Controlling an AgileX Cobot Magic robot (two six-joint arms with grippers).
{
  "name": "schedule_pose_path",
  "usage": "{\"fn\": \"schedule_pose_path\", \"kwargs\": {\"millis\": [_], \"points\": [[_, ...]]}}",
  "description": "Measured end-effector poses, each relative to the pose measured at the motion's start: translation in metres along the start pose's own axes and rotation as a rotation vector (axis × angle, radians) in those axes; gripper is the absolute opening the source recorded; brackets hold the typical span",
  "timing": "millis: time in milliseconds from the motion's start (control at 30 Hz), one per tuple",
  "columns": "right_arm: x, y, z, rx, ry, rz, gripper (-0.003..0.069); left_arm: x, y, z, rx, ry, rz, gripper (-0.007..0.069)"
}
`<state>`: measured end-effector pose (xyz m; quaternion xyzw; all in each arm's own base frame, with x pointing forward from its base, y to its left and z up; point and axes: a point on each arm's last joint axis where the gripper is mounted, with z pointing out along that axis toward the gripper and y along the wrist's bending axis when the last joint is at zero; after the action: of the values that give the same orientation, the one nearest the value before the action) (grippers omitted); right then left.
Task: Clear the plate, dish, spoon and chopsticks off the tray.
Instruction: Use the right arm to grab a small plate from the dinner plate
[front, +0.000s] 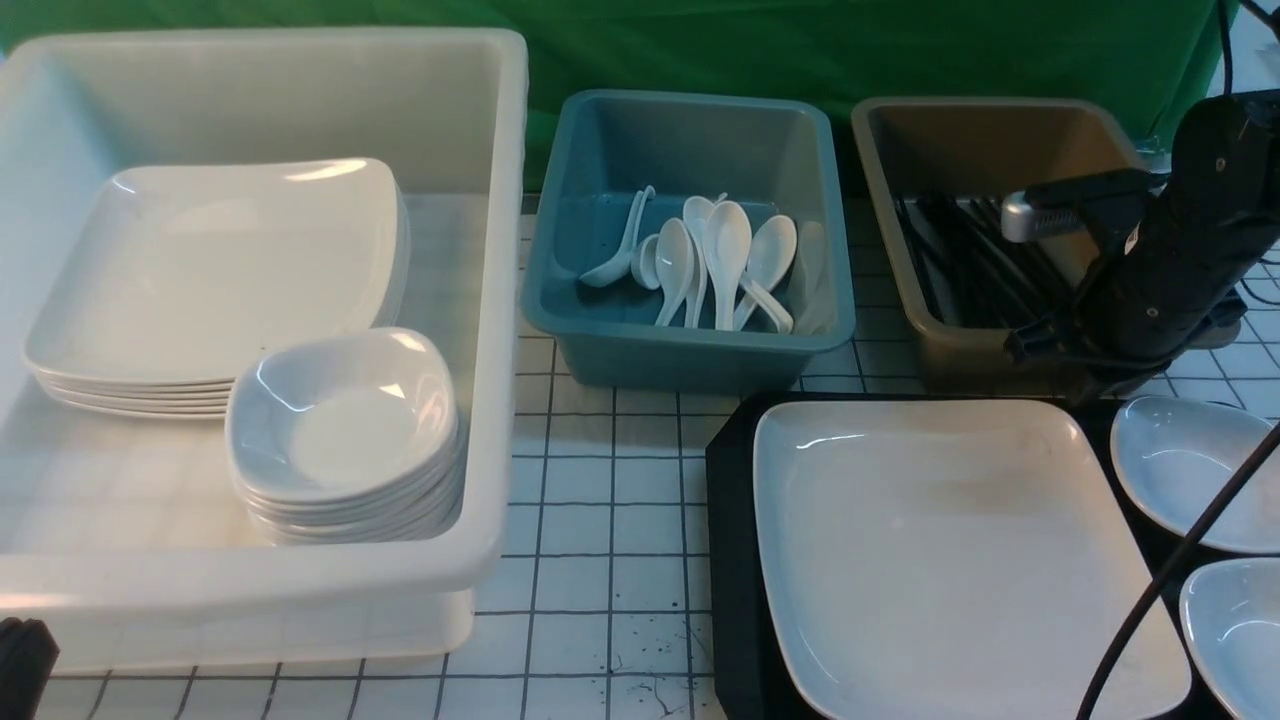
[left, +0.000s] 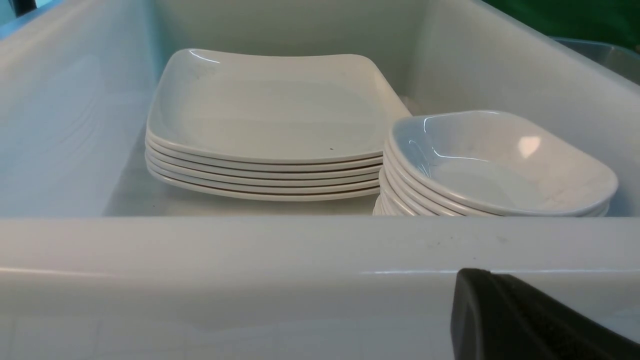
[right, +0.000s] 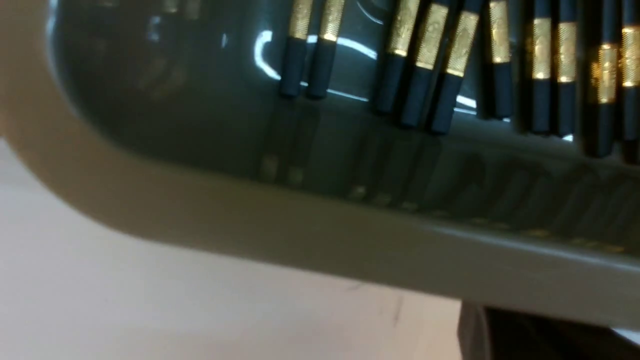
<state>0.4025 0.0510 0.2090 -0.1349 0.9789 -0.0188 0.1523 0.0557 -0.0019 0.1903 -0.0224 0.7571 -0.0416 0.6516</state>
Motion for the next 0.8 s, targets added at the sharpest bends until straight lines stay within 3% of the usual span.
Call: {"fn": "schedule_pose_path", "kwargs": {"millis": [267,433,600,800], "points": [[0.014,-0.002,-0.070,0.004,0.012,-0.012,0.0000,0.000,0.000,0.000,-0.001,0.000,0.005,0.0005],[0.035,-0.001,-0.142,0.018,-0.072,-0.003,0.0000,0.000,0.000,0.000,-0.001,0.000,0.005,0.0005],[0.069,0.002,-0.197,0.031,-0.168,0.013,0.0008,0.000,0.000,0.000,-0.001,0.000,0.005,0.0005],[0.120,0.009,-0.215,0.035,-0.214,0.028,0.0014,0.000,0.000,0.000,0.000,0.000,0.000,0.0005]]}}
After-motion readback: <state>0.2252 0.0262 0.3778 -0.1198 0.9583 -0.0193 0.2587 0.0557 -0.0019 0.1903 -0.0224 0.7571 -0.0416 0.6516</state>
